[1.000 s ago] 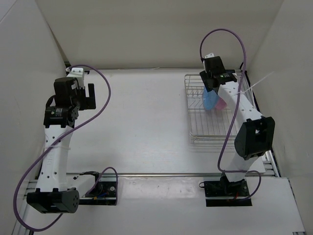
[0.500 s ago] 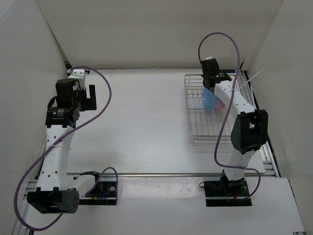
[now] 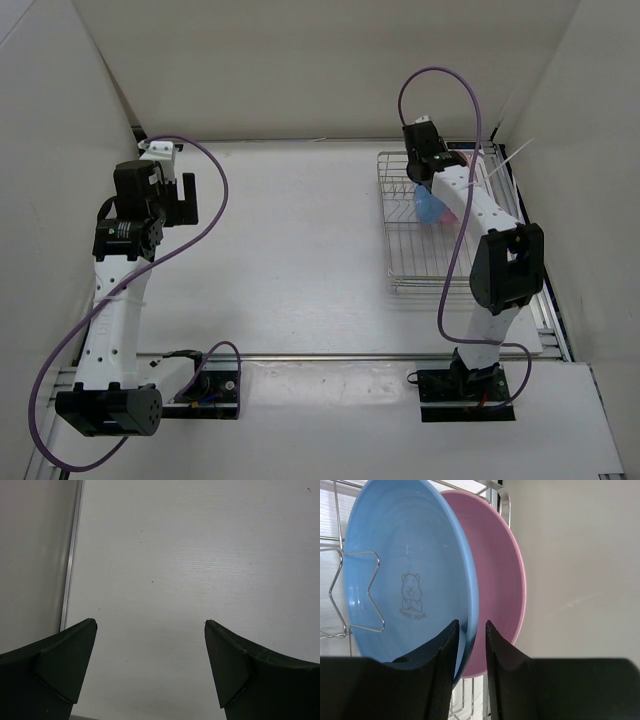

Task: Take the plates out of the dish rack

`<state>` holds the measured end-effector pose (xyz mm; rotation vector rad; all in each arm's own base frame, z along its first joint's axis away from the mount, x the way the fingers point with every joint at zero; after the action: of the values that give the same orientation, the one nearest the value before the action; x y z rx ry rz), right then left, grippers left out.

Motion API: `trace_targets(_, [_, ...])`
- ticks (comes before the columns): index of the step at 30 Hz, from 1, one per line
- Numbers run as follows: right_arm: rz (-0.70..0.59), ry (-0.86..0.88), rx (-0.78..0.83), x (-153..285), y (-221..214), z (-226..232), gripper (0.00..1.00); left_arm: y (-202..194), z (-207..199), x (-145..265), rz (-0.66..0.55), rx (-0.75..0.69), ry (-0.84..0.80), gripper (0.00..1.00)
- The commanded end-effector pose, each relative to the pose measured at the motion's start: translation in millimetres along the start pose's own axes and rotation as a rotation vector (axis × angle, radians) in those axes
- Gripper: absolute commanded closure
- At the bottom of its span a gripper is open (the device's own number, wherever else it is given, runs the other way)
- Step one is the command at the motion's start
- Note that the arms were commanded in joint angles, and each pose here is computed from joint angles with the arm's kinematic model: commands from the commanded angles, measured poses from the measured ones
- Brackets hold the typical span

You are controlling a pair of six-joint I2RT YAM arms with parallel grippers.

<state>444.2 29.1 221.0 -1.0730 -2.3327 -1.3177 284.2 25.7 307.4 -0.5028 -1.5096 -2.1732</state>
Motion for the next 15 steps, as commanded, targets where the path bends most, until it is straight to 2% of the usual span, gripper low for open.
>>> trace_targets(1, [-0.057,-0.08,-0.023,8.6,21.5,-15.5,0.68,5.2,-1.2,3.4,-0.031,-0.004,-0.01,0.0])
trace_targets(3, [-0.061,-0.084,-0.018,11.4,22.5,-13.2,0.71,2.3,-2.4,1.8,-0.023,-0.005,-0.012,0.0])
trace_targets(6, [-0.065,-0.091,0.008,12.0,23.8,-9.0,0.81,2.3,-2.4,1.8,-0.023,-0.005,-0.012,0.0])
trace_targets(7, [-0.063,-0.102,0.007,12.3,23.6,-10.5,0.81,2.3,-2.4,1.8,-0.023,-0.005,-0.012,0.0])
trace_targets(8, [-0.069,-0.096,0.012,14.5,24.6,-7.2,0.87,2.3,-2.4,1.8,-0.023,-0.005,-0.012,0.0])
trace_targets(13, [-0.058,-0.117,0.028,12.6,22.8,-8.0,0.99,-0.7,-3.6,0.2,-0.014,-0.007,-0.015,0.0])
trace_targets(15, [-0.063,-0.127,0.029,14.3,25.9,-11.2,0.99,-0.3,-4.9,0.1,-0.017,-0.007,-0.024,0.0])
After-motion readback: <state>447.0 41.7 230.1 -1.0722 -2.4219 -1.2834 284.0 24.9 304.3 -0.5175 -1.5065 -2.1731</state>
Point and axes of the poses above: each gripper's point midway between its finger pads, its own x axis back along the fingers, its own z axis along the line the jaws close on, y = z × x, the point moved 3 cm from there along x, back along the fingers, and after that the axes turned 13 degrees about -x, right-handed, at the moved point
